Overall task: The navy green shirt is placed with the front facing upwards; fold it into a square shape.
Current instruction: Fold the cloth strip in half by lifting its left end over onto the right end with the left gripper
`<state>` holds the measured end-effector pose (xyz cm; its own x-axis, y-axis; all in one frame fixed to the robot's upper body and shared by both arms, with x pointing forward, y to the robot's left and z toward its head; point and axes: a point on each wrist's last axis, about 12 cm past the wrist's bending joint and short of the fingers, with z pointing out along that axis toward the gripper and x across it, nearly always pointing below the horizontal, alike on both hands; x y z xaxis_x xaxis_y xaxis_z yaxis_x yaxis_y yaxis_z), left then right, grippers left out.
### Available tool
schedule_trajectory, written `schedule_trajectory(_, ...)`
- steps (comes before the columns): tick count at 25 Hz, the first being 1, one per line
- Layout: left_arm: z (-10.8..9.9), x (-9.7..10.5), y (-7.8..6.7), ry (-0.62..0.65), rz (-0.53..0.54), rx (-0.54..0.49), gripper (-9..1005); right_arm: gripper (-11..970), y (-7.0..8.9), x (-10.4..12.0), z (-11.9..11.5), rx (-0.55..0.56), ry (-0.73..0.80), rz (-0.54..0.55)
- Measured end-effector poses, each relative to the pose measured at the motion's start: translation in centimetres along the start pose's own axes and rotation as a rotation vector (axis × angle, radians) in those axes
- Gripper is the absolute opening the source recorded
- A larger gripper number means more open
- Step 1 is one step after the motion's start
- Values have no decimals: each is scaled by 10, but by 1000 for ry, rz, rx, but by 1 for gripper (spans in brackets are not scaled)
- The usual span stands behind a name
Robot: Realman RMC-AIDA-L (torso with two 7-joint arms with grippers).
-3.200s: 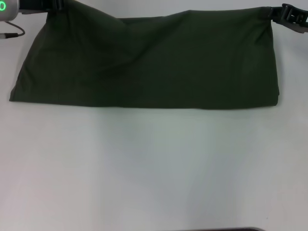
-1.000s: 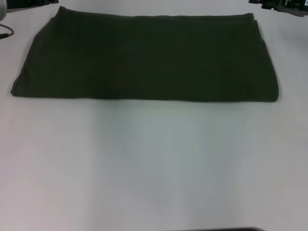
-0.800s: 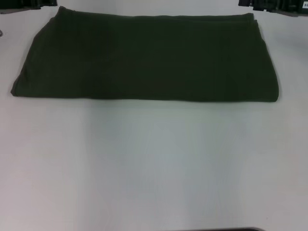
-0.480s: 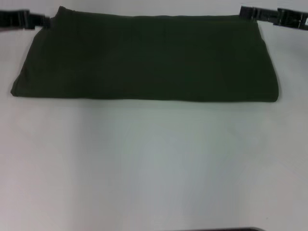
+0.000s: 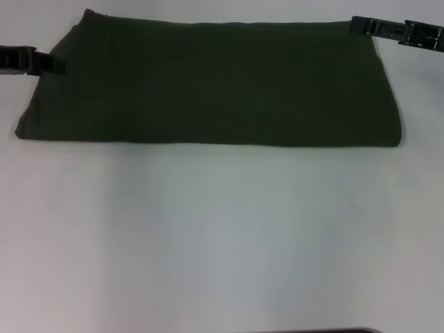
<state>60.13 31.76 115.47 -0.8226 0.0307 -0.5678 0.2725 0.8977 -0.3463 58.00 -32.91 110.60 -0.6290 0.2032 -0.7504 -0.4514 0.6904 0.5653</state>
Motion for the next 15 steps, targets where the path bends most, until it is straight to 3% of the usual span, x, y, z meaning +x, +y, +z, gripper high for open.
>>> schedule_trajectory(7, -25, -2, 45, 62, -179, 168, 490, 911, 4, -4, 1, -24, 7, -15)
schedule_trajectory(10, -33, 2, 56, 88, -203, 140, 579, 911, 6, -5, 1, -35, 14, -18)
schedule_trajectory(15, -25, 10, 59, 149, -228, 77, 728, 912, 5, -9, -3, -35, 22, 1)
